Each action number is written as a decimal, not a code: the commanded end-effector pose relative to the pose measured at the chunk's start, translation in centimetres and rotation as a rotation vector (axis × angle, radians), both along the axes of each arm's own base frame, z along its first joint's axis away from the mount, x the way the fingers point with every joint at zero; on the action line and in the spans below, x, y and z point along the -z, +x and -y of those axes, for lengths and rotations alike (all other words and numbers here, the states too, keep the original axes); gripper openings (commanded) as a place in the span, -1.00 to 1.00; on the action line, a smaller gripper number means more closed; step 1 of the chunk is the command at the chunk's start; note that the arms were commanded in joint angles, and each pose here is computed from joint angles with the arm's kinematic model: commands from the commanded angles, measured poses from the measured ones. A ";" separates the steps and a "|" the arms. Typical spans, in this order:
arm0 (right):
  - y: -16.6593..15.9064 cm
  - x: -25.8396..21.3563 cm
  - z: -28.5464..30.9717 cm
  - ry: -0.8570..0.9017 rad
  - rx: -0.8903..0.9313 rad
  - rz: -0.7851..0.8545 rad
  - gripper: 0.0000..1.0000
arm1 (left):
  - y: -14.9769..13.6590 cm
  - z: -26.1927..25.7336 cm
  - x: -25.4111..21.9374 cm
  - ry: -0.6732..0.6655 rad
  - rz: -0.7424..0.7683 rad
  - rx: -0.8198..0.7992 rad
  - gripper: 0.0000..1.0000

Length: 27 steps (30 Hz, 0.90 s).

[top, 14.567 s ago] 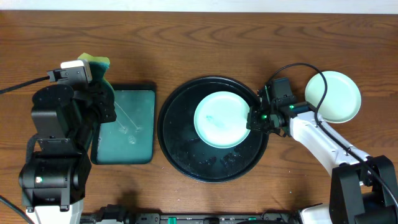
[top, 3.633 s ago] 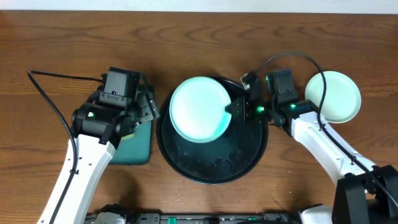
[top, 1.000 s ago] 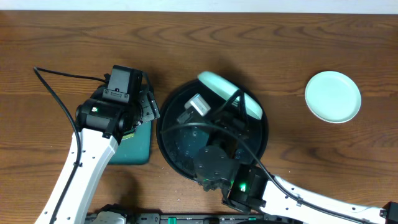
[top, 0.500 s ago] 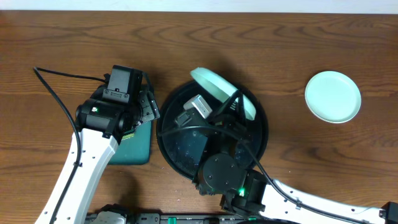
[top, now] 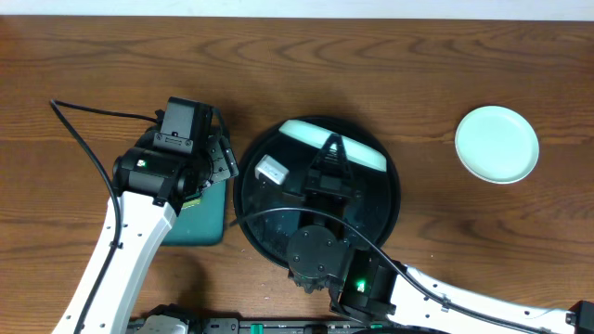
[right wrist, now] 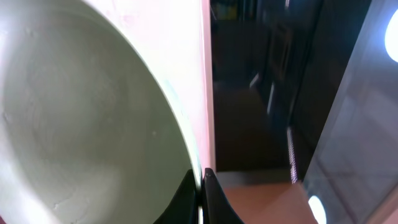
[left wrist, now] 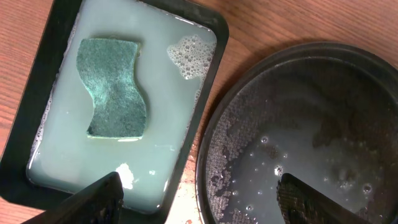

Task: Clean dirty plates on tray and stack at the side
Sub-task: 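Lift the pale green plate by its rim with the right gripper, then swing the held plate up and right over the tray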

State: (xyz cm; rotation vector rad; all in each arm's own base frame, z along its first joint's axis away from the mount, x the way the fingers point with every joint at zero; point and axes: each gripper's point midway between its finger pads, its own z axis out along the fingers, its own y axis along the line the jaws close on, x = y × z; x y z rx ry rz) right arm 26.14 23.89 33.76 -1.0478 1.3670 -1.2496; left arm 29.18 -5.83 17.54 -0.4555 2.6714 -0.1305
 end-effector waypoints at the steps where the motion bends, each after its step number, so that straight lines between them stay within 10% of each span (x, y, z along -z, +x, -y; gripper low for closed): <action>1: 0.3 -0.6 -1.3 -0.020 -0.076 0.001 -0.98 | -0.1 0.1 0.1 -0.002 -0.008 -0.001 0.60; 22: 1.6 2.4 -2.4 -0.391 -0.137 -0.091 -0.98 | -0.1 0.1 0.1 -0.002 -0.008 0.000 0.60; 27: 2.0 2.2 -2.8 -0.190 -0.124 -0.055 -0.98 | -0.1 0.1 0.1 -0.002 -0.008 0.000 0.60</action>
